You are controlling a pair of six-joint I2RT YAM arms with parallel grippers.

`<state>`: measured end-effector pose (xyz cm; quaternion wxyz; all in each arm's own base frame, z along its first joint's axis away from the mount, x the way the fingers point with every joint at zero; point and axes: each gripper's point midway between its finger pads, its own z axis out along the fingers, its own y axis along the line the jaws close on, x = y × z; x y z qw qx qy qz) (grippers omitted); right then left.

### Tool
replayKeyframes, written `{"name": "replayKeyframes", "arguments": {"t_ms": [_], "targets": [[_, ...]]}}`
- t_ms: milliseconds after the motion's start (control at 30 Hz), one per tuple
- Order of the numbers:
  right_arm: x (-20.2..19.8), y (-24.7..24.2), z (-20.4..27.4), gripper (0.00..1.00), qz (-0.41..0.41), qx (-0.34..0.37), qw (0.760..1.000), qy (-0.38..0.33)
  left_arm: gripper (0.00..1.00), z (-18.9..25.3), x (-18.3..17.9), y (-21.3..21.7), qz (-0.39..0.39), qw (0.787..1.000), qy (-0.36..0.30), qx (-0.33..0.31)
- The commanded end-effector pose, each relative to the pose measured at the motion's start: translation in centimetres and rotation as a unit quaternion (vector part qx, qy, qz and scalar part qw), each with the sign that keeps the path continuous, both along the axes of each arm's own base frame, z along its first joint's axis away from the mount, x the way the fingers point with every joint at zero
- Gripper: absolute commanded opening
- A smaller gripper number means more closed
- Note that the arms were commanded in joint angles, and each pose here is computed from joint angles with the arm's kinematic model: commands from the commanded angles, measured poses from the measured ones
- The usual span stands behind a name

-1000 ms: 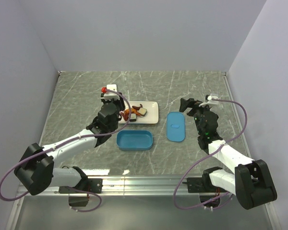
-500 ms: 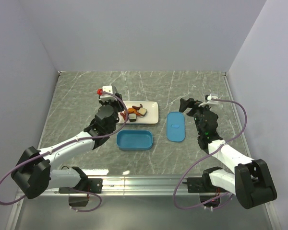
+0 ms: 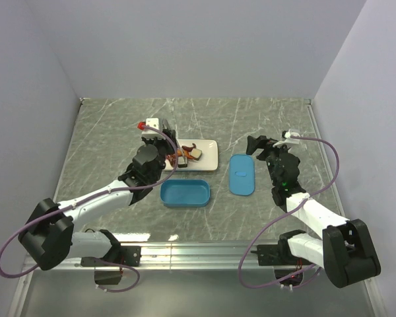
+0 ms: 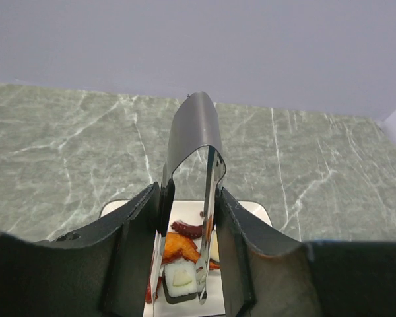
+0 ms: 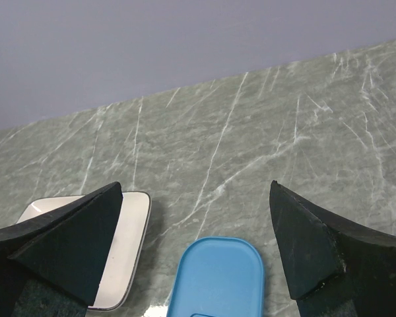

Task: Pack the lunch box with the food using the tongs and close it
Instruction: Pick up the food using the clamp

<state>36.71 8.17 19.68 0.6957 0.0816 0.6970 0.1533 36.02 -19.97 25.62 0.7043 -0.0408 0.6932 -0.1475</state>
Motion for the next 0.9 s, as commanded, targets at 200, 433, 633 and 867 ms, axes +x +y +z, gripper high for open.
{"name": "replayKeyframes", "arguments": {"t_ms": [200, 433, 633, 867], "targets": [[-0.2, 0.1, 1.1, 0.99, 0.002, 0.008, 1.0, -0.022, 0.44, 1.6, 1.3, -2.5, -0.027, 0.999, -0.019, -0.024], [-0.3, 0.1, 1.1, 0.99, 0.003, 0.008, 1.0, -0.023, 0.43, 1.2, 1.8, -3.0, -0.028, 0.999, -0.013, -0.019], [-0.3, 0.1, 1.1, 0.99, 0.002, 0.008, 1.0, -0.023, 0.38, 0.1, 2.4, -2.8, -0.01, 1.0, -0.001, -0.004], [-0.3, 0.1, 1.0, 0.99, 0.001, 0.009, 1.0, -0.022, 0.07, 0.5, 2.3, -3.2, -0.023, 1.0, -0.005, 0.006]]}}
